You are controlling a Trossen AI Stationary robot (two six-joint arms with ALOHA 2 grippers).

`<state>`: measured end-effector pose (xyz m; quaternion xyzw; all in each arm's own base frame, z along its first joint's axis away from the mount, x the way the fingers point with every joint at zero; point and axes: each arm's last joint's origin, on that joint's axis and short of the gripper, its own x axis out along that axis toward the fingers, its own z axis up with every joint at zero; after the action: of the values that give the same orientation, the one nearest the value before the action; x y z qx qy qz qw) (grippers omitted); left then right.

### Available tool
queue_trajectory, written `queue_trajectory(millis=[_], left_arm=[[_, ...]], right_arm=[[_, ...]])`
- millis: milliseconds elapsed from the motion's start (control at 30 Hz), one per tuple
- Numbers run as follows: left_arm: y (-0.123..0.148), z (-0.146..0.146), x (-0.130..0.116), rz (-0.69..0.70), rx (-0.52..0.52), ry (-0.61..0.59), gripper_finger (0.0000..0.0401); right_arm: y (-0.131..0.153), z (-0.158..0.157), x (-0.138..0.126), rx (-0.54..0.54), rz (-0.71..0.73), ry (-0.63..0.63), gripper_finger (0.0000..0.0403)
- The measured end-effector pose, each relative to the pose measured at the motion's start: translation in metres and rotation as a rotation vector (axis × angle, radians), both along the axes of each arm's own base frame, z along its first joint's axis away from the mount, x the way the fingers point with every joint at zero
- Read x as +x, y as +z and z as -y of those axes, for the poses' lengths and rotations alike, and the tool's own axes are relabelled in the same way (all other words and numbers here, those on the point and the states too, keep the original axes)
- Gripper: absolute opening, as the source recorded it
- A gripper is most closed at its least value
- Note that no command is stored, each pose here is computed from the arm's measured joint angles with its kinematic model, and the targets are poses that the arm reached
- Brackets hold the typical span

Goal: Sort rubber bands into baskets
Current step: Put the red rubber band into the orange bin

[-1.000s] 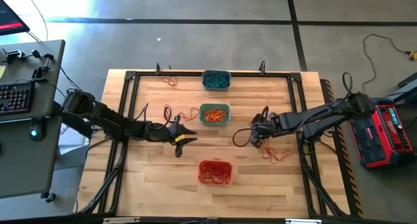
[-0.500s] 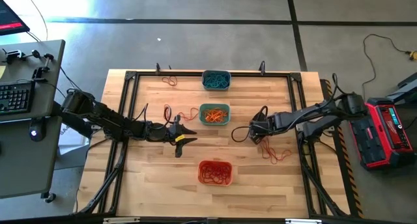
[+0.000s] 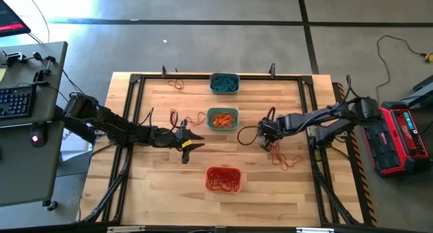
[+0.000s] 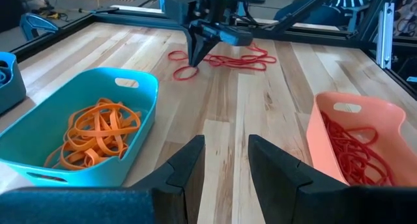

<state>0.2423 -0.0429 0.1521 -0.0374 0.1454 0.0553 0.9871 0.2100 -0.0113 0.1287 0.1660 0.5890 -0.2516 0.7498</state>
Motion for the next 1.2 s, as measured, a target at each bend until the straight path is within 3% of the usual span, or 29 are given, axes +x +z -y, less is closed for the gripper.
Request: queue_trajectory(millis=[300,733,1033,1200], left_arm=[[0.000,0.000,0.000,0.001,-0.001,0.004,0.0111],[0.000,0.000,0.000,0.003,-0.017,0.010,0.0111],[0.000,0.000,0.000,0.003,-0.015,0.010,0.0111],[0.000,0.000,0.000,0.003,-0.015,0.010,0.0111]], right_arm=[[0.022,-0.016,0.006,0.039,0.140,0.157,0.0004],[0.046,-0.066,0.015,0.099,0.429,0.366,0.0000],[0.060,-0.089,0.024,0.148,0.625,0.450,0.0000],[0.084,-0.105,0.031,0.146,0.698,0.511,0.0000]])
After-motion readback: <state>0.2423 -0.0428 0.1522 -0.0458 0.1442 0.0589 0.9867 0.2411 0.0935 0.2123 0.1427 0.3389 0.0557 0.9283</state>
